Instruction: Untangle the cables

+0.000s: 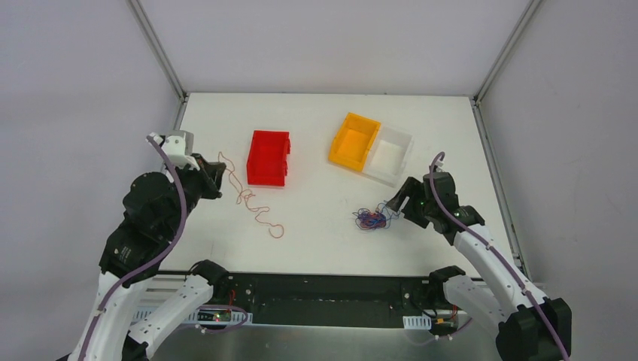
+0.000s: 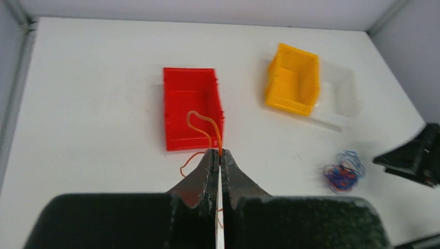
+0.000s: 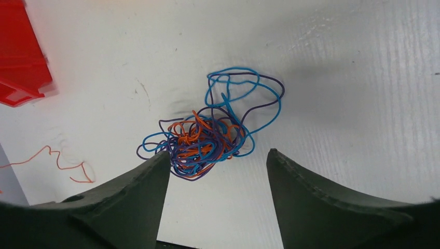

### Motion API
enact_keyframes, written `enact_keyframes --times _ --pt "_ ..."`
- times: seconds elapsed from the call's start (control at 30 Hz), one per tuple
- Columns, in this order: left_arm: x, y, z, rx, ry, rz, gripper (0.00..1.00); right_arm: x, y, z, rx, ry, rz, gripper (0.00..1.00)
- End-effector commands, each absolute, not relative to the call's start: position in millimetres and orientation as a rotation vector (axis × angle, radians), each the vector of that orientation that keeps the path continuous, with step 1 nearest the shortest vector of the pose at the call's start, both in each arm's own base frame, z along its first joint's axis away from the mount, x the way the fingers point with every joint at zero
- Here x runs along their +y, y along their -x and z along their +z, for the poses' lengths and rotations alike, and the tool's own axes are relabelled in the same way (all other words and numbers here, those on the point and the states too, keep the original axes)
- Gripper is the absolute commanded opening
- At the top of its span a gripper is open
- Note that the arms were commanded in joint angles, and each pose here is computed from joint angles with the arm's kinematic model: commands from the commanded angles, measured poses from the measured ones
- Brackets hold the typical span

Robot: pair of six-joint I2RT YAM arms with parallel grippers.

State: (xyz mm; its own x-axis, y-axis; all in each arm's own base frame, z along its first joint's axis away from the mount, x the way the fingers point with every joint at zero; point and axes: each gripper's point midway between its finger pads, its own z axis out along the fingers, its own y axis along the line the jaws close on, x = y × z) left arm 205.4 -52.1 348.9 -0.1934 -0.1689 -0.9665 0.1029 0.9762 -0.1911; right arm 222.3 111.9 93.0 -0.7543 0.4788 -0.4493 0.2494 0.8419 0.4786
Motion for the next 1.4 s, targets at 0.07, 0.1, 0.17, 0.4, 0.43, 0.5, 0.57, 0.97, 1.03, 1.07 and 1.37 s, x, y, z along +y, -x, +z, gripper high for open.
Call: enact_keyframes --times 0.07,0.1,0.17,0.4,0.43,0.5,0.57,0.97,1.03,1.07,1.37 --pt "-130.4 -193.5 395.4 1.701 -0.295 -0.613 0.00 116.7 -229.1 113.9 2.391 -0.483 0.580 0.88" --pt "-133.2 -194.6 397.8 1.702 -0.306 -0.622 0.00 117.6 -229.4 114.8 2.391 -0.479 0.584 0.92" --pt "-135.1 -198.1 402.5 1.699 -0.309 -0.621 0.00 119.5 -229.7 116.9 2.392 -0.465 0.593 0.96" --pt "-126.1 -216.7 426.6 1.637 -0.296 -0.516 0.00 119.4 -228.2 119.7 2.383 -0.434 0.597 0.99" --pt "-125.8 -220.1 429.3 1.626 -0.300 -0.502 0.00 119.8 -228.0 119.7 2.383 -0.432 0.601 0.99" --pt "-125.9 -227.3 434.7 1.611 -0.300 -0.479 0.00 120.7 -228.2 120.9 2.380 -0.427 0.607 0.99" --pt "-123.4 -239.5 435.3 1.623 -0.282 -0.434 0.00 120.9 -227.8 121.3 2.380 -0.426 0.608 0.99" --pt "-106.7 -317.5 426.6 1.706 -0.286 -0.067 0.00 119.8 -223.5 126.6 2.368 -0.414 0.617 0.99" --pt "-106.6 -321.8 441.0 1.678 -0.295 -0.048 0.00 119.0 -222.1 127.7 2.366 -0.413 0.616 1.00" --pt "-107.2 -322.1 451.2 1.657 -0.295 -0.053 0.00 118.2 -221.7 128.1 2.361 -0.413 0.613 0.99" --pt "-112.0 -324.1 515.6 1.528 -0.286 -0.085 0.00 118.7 -222.8 128.6 2.362 -0.417 0.613 0.99"
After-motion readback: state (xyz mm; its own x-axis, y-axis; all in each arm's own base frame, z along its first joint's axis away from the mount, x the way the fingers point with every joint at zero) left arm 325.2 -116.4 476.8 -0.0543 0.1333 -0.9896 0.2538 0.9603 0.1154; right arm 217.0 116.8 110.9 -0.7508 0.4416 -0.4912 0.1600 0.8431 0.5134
